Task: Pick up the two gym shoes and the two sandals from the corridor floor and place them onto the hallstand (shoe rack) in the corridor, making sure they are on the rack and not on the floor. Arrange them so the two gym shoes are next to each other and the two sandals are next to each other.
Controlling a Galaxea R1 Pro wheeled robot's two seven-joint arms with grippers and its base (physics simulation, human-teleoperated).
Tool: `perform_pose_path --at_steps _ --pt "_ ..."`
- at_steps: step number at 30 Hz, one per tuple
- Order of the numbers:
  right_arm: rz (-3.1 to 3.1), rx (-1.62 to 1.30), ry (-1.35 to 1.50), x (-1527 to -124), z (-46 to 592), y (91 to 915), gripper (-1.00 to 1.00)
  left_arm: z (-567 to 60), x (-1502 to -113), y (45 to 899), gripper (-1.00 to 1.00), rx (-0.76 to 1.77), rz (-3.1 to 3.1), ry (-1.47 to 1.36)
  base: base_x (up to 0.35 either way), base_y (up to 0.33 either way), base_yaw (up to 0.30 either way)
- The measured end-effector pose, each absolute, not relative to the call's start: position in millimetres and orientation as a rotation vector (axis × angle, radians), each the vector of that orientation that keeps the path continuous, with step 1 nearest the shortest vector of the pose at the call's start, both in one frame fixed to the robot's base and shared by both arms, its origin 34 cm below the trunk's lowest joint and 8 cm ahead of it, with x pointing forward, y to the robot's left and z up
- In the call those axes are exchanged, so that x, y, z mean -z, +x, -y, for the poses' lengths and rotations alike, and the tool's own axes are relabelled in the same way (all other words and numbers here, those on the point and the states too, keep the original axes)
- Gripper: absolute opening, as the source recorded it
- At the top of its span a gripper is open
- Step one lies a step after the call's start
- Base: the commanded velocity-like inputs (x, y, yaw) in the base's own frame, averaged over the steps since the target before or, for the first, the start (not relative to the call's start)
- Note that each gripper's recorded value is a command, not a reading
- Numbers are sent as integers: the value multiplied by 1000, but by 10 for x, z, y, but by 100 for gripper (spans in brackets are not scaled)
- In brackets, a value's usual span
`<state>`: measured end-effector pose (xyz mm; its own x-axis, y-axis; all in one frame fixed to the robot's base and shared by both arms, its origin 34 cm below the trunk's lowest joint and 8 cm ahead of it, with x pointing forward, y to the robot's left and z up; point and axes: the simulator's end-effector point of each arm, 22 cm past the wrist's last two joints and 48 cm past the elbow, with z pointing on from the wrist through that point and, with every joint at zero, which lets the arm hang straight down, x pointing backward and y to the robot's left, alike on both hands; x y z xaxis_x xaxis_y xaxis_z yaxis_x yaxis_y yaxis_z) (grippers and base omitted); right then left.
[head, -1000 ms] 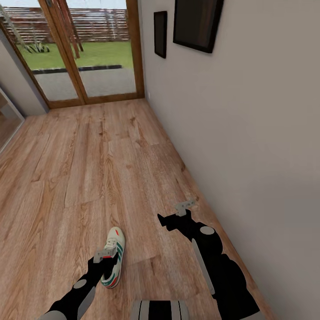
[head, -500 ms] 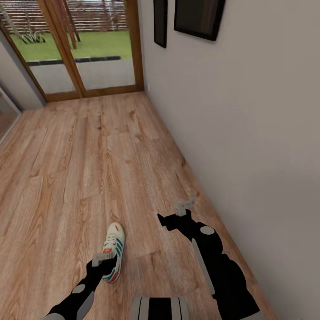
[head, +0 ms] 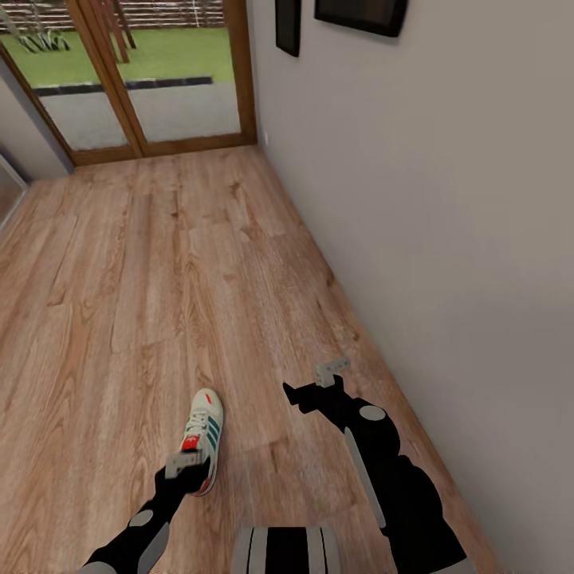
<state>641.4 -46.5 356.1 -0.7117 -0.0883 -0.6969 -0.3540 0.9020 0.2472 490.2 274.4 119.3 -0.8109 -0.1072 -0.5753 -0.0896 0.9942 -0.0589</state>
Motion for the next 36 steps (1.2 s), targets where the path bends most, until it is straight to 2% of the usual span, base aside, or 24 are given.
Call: perform_pose_path --at_steps 36 --pt "-2414 -497 -299 -3109 468 6280 100 -2744 -861 4573 100 33 -2603 -142 0 0 0"
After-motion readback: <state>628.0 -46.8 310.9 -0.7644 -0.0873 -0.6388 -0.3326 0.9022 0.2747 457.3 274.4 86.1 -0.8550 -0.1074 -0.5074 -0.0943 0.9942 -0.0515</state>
